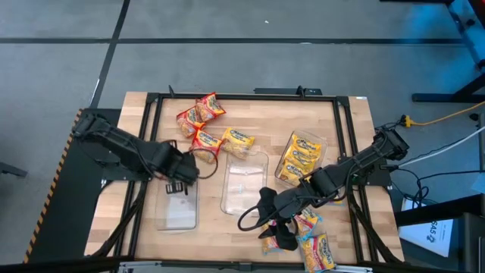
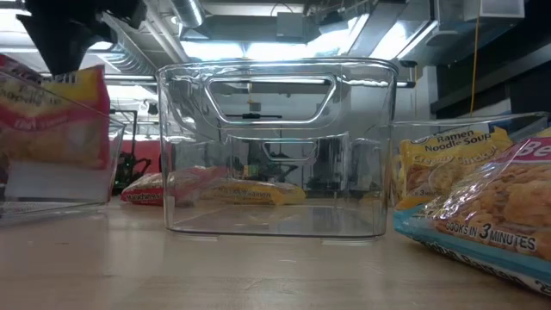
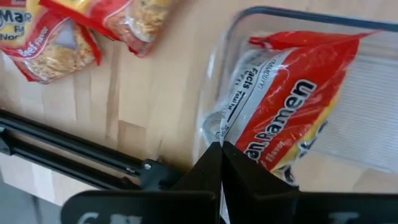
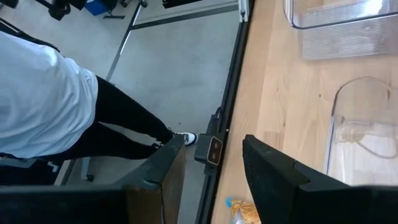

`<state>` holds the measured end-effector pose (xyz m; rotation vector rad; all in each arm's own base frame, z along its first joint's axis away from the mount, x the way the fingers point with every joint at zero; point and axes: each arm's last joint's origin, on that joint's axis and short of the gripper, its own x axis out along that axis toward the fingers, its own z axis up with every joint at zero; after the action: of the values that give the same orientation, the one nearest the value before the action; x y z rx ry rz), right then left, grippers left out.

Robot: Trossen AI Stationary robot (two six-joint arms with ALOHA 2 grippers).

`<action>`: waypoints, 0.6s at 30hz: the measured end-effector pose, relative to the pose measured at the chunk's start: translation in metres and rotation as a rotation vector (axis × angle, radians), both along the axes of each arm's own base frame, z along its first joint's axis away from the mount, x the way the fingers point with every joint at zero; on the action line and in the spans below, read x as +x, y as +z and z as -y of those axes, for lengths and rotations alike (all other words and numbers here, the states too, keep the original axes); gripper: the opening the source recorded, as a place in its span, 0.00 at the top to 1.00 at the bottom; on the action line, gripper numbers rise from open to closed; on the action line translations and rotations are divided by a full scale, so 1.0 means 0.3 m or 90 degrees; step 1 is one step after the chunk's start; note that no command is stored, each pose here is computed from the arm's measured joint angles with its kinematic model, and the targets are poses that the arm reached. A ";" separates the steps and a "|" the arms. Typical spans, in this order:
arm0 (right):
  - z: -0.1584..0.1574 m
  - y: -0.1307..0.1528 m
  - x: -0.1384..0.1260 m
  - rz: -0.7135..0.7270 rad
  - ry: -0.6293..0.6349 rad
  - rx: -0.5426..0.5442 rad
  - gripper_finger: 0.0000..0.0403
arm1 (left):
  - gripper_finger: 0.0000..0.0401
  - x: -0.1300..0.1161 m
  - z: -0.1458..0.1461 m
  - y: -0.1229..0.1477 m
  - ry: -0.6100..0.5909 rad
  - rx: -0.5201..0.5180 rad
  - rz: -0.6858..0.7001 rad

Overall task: Sort Maruchan noodles
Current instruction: Put the red noodle pack into the left transparent bin

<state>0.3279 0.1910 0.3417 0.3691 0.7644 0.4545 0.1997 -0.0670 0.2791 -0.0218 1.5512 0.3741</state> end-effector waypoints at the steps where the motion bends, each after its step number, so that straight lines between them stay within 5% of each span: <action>1: 0.000 0.000 0.000 0.000 0.000 0.000 0.61 | 1.00 -0.007 -0.011 0.004 0.007 -0.001 0.005; 18: 0.001 0.000 0.001 0.004 -0.009 -0.005 0.61 | 1.00 -0.013 -0.077 -0.061 -0.003 -0.008 -0.003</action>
<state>0.3282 0.1906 0.3418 0.3656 0.7576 0.4392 0.1959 -0.0441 0.2608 -0.0271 1.5573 0.3614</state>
